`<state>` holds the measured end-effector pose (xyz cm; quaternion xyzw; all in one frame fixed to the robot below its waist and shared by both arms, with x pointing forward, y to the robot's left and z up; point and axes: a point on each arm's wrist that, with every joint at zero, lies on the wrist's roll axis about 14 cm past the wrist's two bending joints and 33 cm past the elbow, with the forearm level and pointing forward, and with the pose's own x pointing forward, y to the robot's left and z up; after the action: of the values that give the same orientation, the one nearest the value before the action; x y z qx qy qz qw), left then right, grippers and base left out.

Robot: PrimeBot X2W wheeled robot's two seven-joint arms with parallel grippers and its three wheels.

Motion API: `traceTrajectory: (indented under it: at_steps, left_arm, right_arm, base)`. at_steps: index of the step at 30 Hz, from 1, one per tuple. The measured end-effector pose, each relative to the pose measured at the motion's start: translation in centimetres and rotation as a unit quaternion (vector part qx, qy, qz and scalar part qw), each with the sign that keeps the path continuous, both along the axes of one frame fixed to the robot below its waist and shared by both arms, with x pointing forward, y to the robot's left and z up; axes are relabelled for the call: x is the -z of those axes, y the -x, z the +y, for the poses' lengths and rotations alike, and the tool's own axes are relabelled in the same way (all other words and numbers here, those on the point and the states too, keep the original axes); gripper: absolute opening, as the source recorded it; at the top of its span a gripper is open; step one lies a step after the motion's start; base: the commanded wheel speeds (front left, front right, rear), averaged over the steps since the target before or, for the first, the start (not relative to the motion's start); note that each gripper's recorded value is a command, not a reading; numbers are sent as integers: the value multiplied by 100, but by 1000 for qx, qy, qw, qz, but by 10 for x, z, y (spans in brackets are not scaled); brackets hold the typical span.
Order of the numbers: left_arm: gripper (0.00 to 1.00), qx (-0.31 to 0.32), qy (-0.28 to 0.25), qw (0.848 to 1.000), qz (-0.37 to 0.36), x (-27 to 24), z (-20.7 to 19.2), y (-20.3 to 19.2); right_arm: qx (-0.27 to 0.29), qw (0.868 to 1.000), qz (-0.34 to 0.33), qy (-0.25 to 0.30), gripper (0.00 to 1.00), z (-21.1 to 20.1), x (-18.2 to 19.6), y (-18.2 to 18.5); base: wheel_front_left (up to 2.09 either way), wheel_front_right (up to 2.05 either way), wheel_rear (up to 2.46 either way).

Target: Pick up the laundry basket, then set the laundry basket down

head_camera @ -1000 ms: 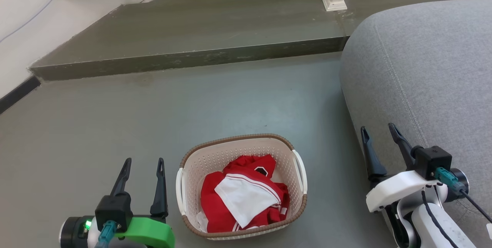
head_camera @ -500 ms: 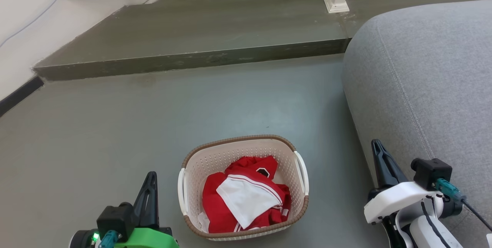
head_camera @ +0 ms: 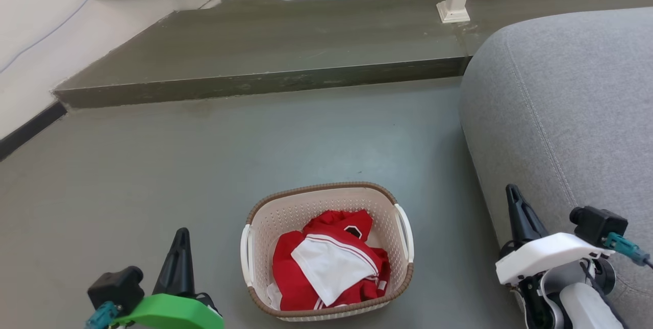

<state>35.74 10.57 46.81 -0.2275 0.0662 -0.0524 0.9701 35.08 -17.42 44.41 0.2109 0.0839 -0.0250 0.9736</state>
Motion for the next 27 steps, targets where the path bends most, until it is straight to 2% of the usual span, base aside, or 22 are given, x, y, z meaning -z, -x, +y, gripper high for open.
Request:
traceTrajectory:
  at_steps: [14,27]
  left_arm:
    - [0,-32,89,995,40,8,18,1]
    - [0,-51,179,981,59,10,30,-1]
  right_arm:
    - [29,995,14,-97,0,-10,1,-2]
    - [49,980,16,-190,0,-15,-1,-5]
  base:
    - [0,0,0]
    - [0,0,0]
